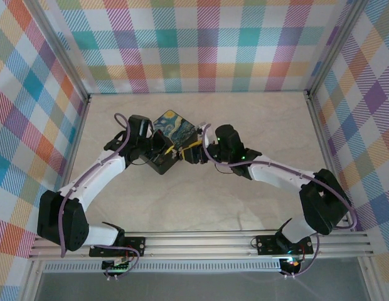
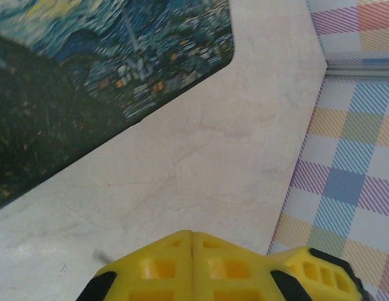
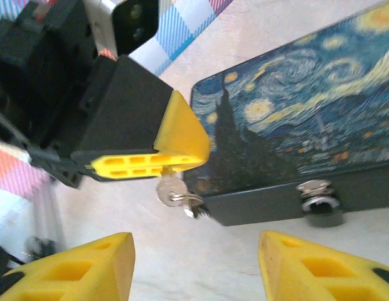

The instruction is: Unlock a padlock with a key

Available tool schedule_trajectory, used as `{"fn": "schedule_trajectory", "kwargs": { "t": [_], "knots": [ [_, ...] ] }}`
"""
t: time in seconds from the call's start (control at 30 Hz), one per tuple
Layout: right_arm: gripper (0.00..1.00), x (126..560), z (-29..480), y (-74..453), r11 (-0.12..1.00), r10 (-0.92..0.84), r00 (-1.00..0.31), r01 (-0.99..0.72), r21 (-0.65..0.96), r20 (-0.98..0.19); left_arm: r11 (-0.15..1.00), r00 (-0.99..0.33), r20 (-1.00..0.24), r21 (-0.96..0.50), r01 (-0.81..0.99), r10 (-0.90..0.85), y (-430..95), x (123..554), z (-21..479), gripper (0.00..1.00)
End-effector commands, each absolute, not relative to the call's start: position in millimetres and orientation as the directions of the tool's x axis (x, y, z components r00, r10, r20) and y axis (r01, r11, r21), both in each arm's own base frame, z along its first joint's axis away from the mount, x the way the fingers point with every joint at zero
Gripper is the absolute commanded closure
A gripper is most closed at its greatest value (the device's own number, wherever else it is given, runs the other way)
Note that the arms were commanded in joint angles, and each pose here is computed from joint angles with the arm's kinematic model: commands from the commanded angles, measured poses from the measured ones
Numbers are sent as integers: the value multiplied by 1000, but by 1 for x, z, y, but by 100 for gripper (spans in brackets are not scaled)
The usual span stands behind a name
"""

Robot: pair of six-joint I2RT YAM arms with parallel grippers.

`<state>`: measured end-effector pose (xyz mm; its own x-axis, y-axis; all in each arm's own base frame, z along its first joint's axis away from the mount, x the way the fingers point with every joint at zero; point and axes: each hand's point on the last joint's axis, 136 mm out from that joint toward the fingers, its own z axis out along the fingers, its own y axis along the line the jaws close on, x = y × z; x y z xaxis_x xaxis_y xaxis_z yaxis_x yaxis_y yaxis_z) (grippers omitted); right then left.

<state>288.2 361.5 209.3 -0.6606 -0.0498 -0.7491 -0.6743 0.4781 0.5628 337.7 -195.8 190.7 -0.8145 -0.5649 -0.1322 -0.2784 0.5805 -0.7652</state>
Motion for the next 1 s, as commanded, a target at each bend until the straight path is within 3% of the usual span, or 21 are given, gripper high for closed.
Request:
{"fn": "schedule_trajectory", "kwargs": {
  "t": [0.0,0.17,0.4,0.97],
  "knots": [
    [48,284,224,384,347,104,-878,-408,845,-466,585,-791,-285,-803,-111,-541,-197,356,222,100],
    [51,281,233,400,219,202,-925,-277,935,-321,549,-783,-298,-833,-65,-546,-203,362,223,100],
    [57,288,227,395,226,319,-916,-174,959,-241,526,-784,-280,-847,-70,-555,-204,362,219,100],
    [70,317,226,400,164,436,-883,-113,980,-175,490,-775,-266,-869,-64,-573,-201,360,226,100]
  ]
}}
